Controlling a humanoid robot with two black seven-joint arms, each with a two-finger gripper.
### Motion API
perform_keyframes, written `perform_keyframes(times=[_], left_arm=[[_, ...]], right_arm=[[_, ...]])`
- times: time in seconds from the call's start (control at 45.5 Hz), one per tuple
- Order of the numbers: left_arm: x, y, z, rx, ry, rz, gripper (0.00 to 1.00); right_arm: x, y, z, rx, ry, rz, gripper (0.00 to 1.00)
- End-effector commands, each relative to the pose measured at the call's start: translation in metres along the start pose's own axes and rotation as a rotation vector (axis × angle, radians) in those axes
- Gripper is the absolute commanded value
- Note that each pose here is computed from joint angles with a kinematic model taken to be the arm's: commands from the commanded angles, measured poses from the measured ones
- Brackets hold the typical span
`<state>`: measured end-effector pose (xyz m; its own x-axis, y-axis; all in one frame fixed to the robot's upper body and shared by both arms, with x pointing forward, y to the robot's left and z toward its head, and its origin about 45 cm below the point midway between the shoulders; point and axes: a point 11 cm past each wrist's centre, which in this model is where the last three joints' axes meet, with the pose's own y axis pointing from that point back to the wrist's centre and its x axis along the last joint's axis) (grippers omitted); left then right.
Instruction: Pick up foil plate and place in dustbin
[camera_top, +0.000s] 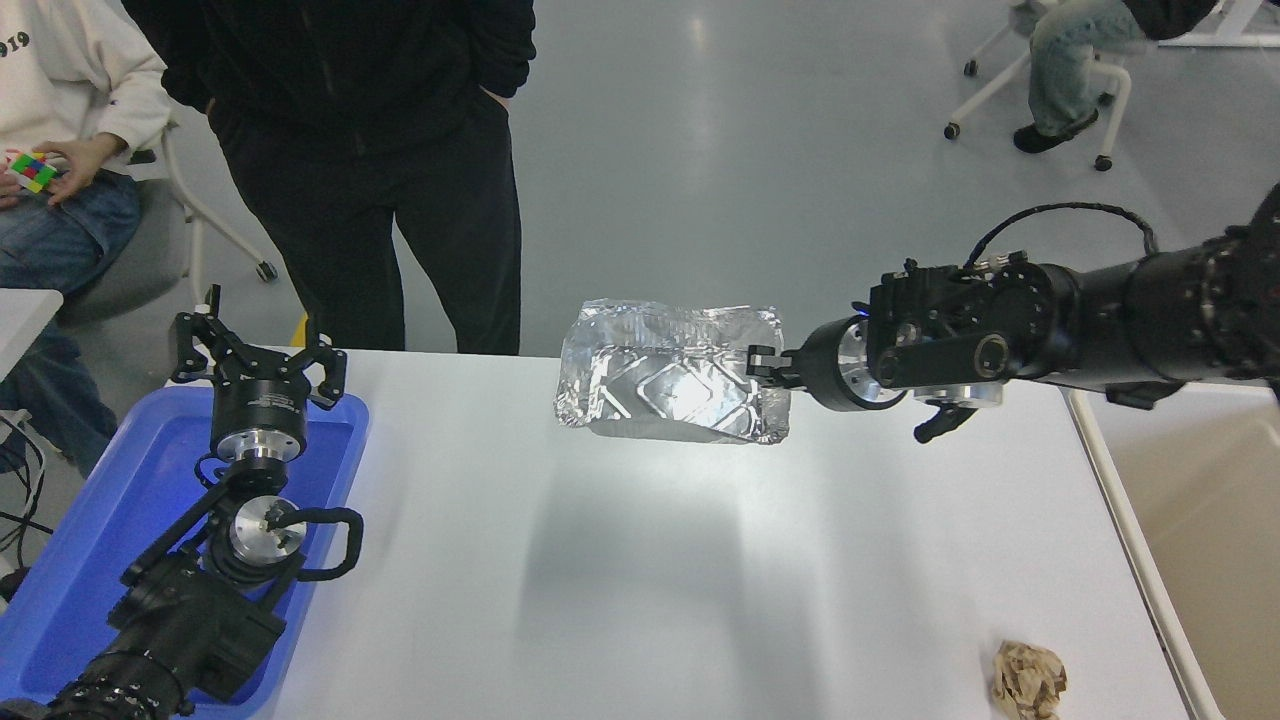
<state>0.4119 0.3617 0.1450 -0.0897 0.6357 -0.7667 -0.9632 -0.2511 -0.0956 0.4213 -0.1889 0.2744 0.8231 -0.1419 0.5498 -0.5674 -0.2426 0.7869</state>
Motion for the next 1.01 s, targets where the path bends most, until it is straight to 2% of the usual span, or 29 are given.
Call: perform_keyframes(times=[0.0,0.484,0.989], left_arm=[[0.000,0.000,0.000,0.000,0.000,0.000,0.99],[0.000,0.000,0.000,0.000,0.000,0.000,0.99],[0.000,0.000,0.000,0.000,0.000,0.000,0.99]], right_arm=[[0.039,0.049,0.003,0.013,0.000,0.038,0.00],[0.065,0.115,0.022,0.003,-0.028,0.069,0.00],[0.070,0.120,0.034,-0.009,-0.072,0.097,0.00]])
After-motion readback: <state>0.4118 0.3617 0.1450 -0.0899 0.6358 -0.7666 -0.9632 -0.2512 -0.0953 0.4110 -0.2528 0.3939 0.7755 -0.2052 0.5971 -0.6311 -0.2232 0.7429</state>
